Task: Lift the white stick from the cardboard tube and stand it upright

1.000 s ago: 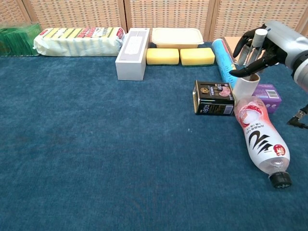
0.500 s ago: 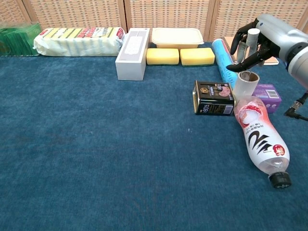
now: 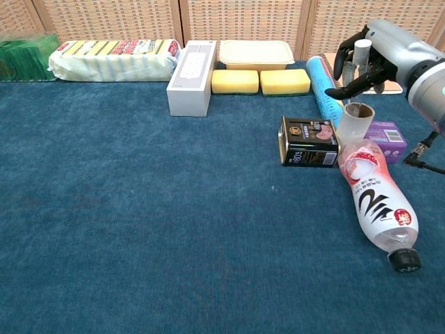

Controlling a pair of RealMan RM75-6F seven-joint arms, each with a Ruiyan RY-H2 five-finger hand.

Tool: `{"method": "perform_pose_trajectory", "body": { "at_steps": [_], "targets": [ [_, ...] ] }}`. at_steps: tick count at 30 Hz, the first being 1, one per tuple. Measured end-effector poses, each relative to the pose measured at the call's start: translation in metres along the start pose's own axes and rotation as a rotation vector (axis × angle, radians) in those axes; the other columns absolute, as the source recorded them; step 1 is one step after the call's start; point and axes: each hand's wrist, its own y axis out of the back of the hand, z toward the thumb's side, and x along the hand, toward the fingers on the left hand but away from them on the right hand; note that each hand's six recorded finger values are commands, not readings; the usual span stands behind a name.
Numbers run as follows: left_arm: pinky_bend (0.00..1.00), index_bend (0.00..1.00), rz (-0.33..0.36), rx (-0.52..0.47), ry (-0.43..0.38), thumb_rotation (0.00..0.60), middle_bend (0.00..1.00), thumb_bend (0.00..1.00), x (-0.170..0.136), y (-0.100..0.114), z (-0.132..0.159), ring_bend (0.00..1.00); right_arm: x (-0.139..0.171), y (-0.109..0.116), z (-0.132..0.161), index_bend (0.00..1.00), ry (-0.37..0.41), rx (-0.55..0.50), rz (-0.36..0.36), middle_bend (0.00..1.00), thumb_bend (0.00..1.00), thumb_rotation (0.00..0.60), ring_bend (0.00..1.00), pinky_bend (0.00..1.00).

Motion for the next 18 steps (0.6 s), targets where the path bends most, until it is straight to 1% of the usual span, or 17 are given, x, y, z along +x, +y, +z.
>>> {"method": "perform_pose_trajectory", "body": {
  "at_steps": [7,18],
  "targets": [
    [0.07,0.05,-0.006,0.000,0.000,0.600,0.00,0.19,0.0014,-0.0010,0.0011,0.00,-0.0023,0.0018,0.0020,0.64,0.004,-0.016,-0.008,0.71,0.31,0.600,0.78,0.76],
    [0.07,0.05,-0.012,0.000,0.004,0.600,0.00,0.19,0.0027,-0.0018,0.0005,0.00,-0.0049,-0.0004,0.0029,0.69,0.006,-0.027,-0.014,0.80,0.31,0.600,0.85,0.81]
  ]
}}
